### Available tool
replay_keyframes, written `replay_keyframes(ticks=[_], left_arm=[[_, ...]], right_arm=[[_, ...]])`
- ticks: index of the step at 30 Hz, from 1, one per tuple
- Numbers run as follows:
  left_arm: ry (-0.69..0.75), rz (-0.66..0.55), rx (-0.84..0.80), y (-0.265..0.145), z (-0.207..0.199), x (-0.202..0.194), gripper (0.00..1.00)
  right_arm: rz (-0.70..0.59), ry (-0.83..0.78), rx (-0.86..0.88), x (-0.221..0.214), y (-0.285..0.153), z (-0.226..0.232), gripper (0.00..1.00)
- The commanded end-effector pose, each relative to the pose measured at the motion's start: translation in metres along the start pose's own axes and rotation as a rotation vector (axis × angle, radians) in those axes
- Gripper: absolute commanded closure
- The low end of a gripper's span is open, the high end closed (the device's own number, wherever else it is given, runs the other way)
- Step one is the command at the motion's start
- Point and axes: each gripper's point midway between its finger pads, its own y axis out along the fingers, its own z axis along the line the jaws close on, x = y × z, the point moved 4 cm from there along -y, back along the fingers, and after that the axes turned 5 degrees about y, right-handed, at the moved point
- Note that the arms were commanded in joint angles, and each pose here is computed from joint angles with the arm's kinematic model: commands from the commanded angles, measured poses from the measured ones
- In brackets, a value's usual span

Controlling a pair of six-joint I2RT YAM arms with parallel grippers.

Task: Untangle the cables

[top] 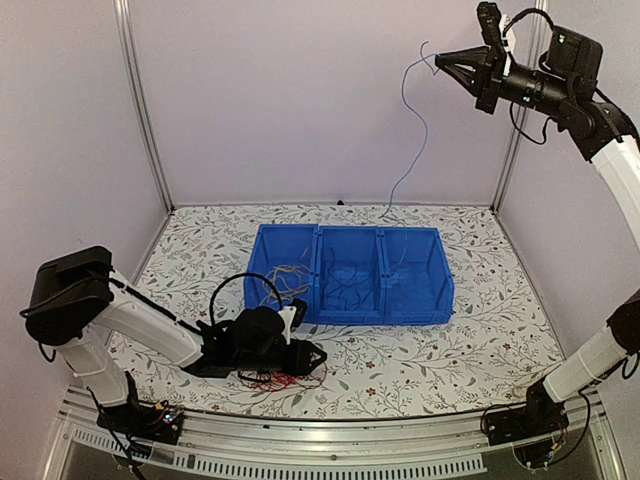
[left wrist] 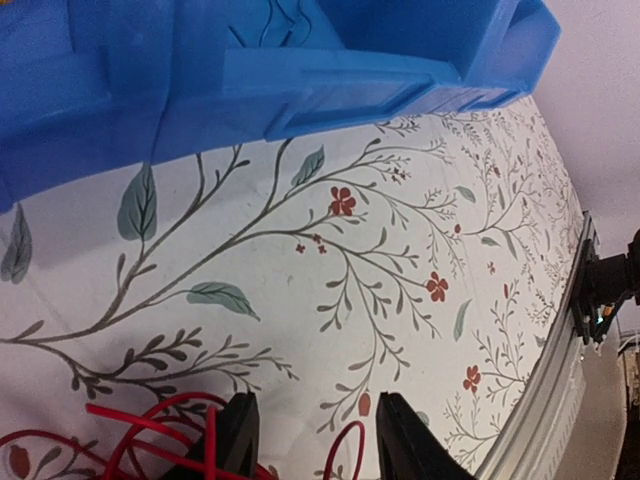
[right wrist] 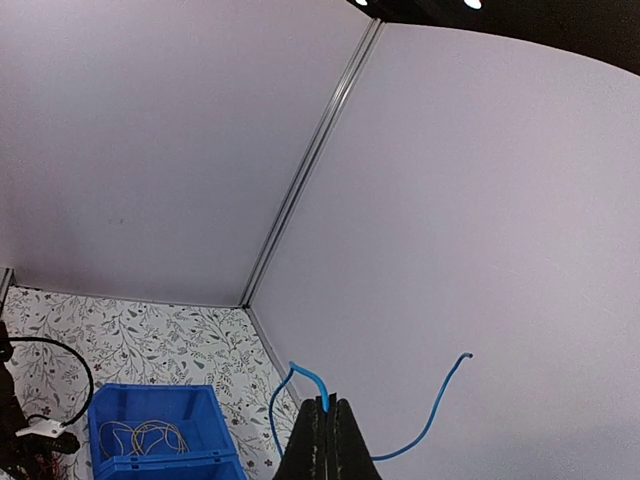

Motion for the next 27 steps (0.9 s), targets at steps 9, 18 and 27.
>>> replay_keyframes(ticks=[9, 18, 27], left_arm=[[0.043, -0.024, 0.001, -0.010, -0.002, 0.000, 0.60], [0.045, -0.022, 0.009, -0.010, 0.001, -0.002, 0.59], [0.042, -0.025, 0.013, -0.015, 0.002, -0.003, 0.59]], right_arm=[[-0.007, 0.063, 0.098, -0.013, 0.038, 0.019, 1.00], [0.073, 0.133, 0.147, -0.066, 0.061, 0.036, 1.00], [0.223, 0.228, 0.208, -0.153, 0.080, 0.061, 1.00]])
